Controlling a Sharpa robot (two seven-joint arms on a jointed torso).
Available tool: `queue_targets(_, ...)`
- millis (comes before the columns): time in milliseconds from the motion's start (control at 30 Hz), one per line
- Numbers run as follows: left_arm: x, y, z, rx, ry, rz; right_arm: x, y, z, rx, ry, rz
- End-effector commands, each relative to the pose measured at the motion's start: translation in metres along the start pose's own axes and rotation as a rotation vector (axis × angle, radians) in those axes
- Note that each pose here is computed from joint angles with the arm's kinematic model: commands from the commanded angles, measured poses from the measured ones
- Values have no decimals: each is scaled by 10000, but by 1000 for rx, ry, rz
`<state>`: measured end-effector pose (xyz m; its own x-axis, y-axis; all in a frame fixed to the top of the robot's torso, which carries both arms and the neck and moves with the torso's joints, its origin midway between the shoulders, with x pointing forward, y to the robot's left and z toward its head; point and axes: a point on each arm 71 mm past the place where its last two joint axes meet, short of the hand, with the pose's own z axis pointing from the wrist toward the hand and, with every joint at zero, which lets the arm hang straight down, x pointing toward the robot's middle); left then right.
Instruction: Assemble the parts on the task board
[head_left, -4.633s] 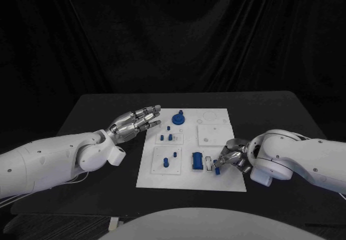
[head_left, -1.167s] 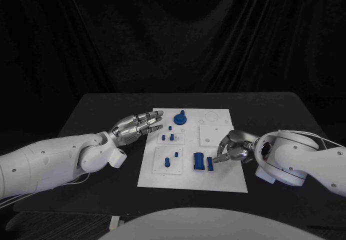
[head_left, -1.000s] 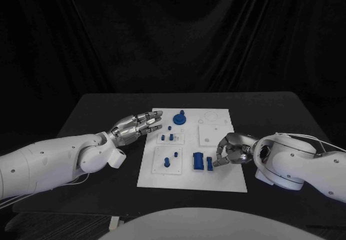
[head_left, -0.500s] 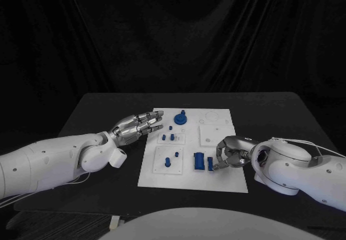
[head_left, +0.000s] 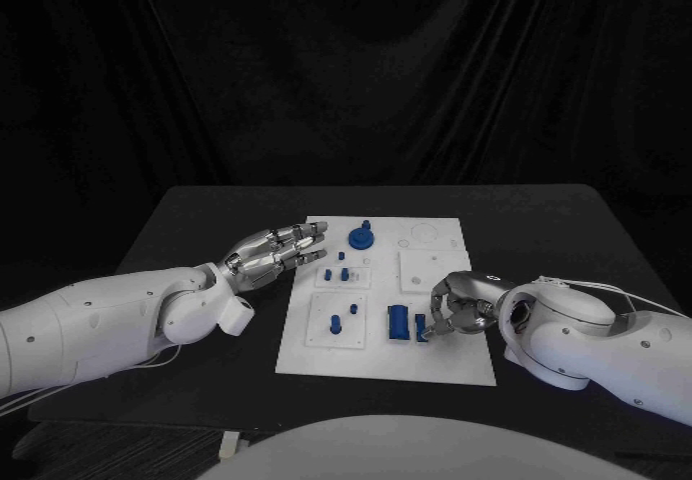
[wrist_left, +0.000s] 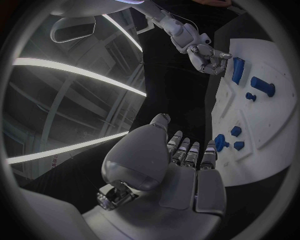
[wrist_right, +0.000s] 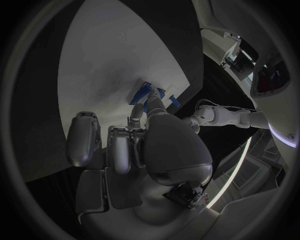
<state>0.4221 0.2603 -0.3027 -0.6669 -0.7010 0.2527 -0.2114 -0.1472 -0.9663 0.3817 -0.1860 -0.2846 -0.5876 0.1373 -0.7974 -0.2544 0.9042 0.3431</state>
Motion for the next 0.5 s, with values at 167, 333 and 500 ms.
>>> queue_targets(167,4,-10,-7,19,5,-12,69,-42,23,31,2,-4)
queue_targets(333,2,-10,-11,18,5,-12,110,-52,31,37,15,-5)
queue_targets(500,-2,-11,-17,18,4,-12,132,-58,39,38,22,-5)
